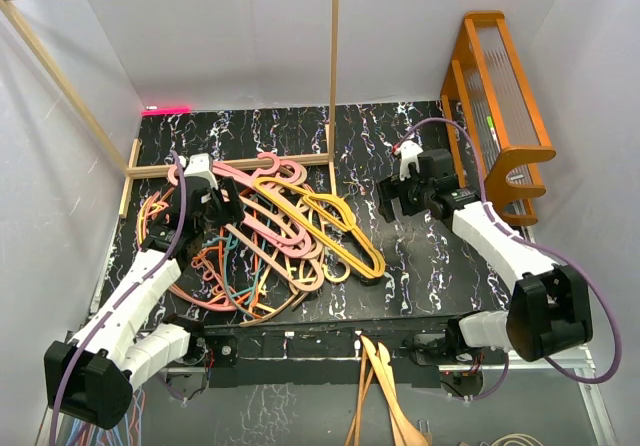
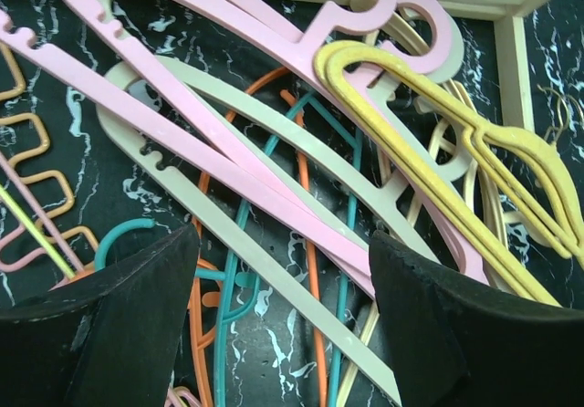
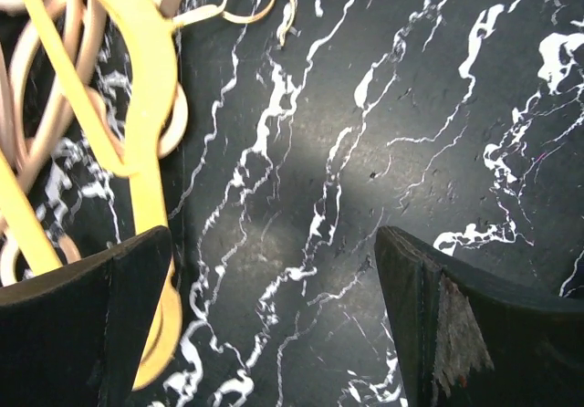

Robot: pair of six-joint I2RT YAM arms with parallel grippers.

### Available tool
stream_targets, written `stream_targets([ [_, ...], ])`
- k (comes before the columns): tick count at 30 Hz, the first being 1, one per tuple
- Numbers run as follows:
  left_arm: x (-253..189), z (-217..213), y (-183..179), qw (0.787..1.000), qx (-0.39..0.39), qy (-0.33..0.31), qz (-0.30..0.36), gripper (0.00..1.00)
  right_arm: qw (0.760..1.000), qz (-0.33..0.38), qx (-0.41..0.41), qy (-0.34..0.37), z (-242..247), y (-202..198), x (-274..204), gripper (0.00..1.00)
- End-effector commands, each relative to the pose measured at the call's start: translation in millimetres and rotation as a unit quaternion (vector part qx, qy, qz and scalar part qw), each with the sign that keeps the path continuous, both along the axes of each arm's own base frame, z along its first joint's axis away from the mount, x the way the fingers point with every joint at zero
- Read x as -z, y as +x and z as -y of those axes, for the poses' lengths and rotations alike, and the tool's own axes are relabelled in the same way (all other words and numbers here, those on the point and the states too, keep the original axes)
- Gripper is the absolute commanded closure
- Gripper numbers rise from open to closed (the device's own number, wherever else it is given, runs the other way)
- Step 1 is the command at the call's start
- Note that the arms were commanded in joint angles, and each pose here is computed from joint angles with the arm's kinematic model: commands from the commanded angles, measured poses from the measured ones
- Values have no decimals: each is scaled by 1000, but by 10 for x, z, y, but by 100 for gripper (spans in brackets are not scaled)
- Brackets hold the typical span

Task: Organize the hangers
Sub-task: Pick up the hanger at the center of the board.

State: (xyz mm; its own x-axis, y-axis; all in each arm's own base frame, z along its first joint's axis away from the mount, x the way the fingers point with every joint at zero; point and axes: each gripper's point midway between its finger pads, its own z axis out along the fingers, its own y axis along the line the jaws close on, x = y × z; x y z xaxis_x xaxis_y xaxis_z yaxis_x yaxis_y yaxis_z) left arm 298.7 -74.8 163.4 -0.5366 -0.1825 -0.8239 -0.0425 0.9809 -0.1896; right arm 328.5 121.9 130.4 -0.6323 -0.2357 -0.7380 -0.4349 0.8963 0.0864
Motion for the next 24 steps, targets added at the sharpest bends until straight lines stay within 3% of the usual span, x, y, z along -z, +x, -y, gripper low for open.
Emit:
stream_targets([
  [1, -118, 177, 6, 999, 52, -15, 3, 26, 990, -17, -132, -38, -126, -125, 106, 2],
  [4, -97, 145, 16, 999, 44, -9, 0, 26, 969, -73, -235, 4, -362, -396, 263, 2],
  [11, -75, 64, 23, 1000, 25, 4, 0, 26, 979, -57, -192, -44, -267, -95, 436, 2],
  [24, -97, -51, 32, 1000, -2, 21, 7, 28, 965, -106, -232, -60, -573, -79, 867, 10],
])
